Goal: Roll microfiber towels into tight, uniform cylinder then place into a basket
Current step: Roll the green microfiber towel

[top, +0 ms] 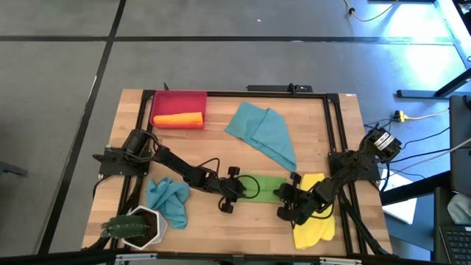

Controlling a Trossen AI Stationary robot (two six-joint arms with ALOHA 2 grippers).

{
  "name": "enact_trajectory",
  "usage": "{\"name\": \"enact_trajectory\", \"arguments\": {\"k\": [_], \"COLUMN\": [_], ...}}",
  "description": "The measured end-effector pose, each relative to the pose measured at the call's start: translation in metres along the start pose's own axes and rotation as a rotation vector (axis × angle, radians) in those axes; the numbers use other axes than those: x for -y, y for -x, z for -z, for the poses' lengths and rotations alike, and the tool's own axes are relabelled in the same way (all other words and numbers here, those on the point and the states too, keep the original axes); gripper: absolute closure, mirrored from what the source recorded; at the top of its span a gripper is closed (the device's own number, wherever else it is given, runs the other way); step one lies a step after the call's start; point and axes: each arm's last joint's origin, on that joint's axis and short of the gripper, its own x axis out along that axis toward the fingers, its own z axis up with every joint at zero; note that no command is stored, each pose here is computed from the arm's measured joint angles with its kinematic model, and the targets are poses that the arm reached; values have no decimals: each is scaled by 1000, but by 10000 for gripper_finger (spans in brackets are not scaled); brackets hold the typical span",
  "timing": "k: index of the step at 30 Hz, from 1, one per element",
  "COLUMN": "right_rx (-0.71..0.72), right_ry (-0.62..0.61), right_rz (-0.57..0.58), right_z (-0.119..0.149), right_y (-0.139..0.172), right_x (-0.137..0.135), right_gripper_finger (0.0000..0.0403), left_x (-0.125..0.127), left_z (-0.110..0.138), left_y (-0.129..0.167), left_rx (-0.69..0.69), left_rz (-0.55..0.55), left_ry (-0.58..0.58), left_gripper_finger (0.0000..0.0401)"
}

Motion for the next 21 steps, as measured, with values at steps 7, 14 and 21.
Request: {"name": "enact_trajectory", "arguments": {"k": [7,14,21], "right_rx": [0,-7,-21], "right_ry": [-36,-35,-64], "right_rz": [-7,-11,-11], "right_z": [7,7,7], "right_y": [-2,-2,-3], "right_x": [6,6,7], "right_gripper_finger": [384,398,392], "left_x": [-3,20,61], "left_z": [-17,-38,-22], "left_y": [6,26,33], "left_rx": [21,26,-62], "left_rz": [-63,-94,-187], "left_ry": [-58,-219,-611], "left_gripper_finger": [255,230,220]}}
